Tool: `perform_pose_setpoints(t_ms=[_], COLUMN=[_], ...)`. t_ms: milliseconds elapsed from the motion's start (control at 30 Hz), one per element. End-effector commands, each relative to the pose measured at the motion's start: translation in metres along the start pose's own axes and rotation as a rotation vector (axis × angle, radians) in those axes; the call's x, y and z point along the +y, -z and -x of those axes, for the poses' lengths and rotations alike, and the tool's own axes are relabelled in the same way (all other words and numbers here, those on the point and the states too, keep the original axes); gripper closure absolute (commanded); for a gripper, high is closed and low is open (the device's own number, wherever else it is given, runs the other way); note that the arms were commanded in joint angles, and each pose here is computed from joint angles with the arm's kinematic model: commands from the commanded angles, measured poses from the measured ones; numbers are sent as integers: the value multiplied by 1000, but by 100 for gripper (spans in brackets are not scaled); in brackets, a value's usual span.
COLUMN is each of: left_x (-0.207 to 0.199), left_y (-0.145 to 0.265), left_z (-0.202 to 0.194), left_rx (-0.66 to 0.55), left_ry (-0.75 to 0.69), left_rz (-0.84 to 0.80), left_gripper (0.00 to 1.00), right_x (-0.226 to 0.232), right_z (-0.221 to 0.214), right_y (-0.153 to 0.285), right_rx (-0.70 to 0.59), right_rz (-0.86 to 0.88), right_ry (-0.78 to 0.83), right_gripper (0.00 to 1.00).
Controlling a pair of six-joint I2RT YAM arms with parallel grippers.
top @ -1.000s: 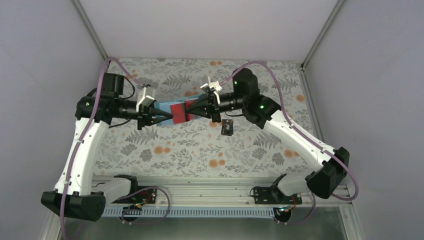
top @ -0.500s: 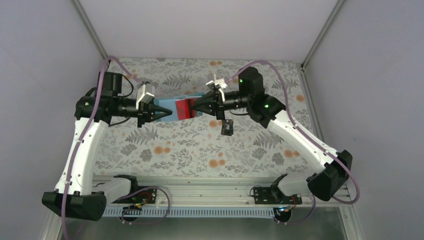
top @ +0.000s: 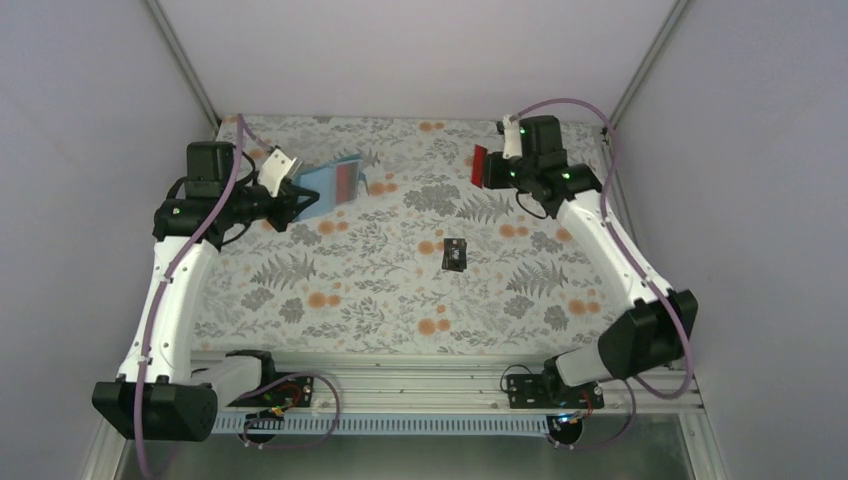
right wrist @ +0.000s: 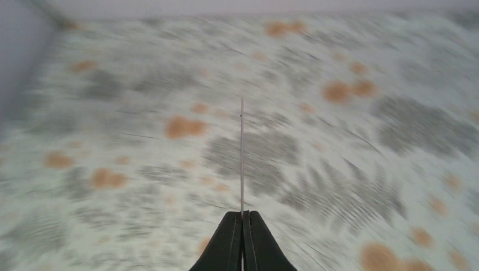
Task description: Take the credit cards out of the card holder
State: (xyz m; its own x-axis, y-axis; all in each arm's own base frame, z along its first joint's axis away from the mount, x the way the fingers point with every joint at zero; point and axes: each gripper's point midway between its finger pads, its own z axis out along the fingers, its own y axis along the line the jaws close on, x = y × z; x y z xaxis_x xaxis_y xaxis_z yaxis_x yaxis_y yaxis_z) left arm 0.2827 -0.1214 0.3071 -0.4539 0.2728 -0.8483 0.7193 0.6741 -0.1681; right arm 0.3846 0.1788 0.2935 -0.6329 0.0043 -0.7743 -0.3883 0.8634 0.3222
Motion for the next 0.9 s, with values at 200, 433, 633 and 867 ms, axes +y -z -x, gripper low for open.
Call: perform_pose_setpoints(t_ms=[200,433,633,867], left_x=[8,4,2,0], left_y=[2,3,3,3], left_z=[11,12,12,11], left_rx=[-30,-36,-39,-39], left_ry=[2,-2,-3,-4], left_rz=[39,24,15,7], left_gripper=[98,98,98,98], right_x=[-140,-164,-149,-129], right_z=[-132,-209,-233,-257], right_y=[-3,-12,-46,-85], right_rx=[495,793,874,938], right_rz=[-778,-972,-955,-894], right_ry=[-134,-54,2,43], right_gripper=[96,96,96,96])
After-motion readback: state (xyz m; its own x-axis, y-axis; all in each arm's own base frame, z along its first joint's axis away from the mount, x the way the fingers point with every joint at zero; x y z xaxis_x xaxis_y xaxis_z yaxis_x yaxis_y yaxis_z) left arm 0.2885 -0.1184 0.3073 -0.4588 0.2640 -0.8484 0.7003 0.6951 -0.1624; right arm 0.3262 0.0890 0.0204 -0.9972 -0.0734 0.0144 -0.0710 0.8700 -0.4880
